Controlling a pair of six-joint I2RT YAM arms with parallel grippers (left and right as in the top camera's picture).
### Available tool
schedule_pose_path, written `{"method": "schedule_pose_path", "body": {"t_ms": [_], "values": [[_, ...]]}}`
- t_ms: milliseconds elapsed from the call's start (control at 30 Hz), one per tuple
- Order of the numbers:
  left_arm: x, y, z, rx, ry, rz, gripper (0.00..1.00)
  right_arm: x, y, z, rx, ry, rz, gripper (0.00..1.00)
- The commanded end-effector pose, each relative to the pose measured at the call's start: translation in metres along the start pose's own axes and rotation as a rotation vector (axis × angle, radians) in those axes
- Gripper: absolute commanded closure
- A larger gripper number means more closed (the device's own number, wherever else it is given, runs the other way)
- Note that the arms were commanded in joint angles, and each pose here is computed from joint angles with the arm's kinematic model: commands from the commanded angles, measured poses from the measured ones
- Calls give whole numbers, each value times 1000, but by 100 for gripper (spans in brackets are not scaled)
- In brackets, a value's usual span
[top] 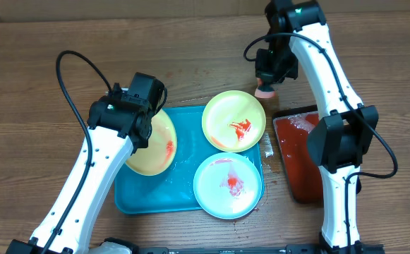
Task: Clean dirty plates on tray and stack at the side
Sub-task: 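Move the right gripper with sponge back over the black water tray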
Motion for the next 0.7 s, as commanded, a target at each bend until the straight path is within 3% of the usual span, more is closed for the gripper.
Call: {"method": "schedule_pose_path", "body": {"t_ms": [0, 200, 400, 667], "values": [[15, -10, -10, -75, -103, -71, 96, 7, -40, 2, -93, -21, -45, 96], [16, -14, -12, -106, -79, -105, 96, 5, -53, 4, -126, -21, -34, 96], [8, -24, -13, -162, 46, -141, 95, -24, -60, 10, -131, 74, 124, 96], [-8, -34, -10, -202, 110, -121, 96, -38, -83, 12, -184, 121, 123, 96]]}}
Point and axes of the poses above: each gripper's point midway between its finger pads, its own y axis out along the fingers, its own x axis along the line the jaws close on, z = x × y, the point moved 4 cm from there along -y, back along the fingers, and after that the axes turned 4 degrees about -y, right-handed, at the moved point
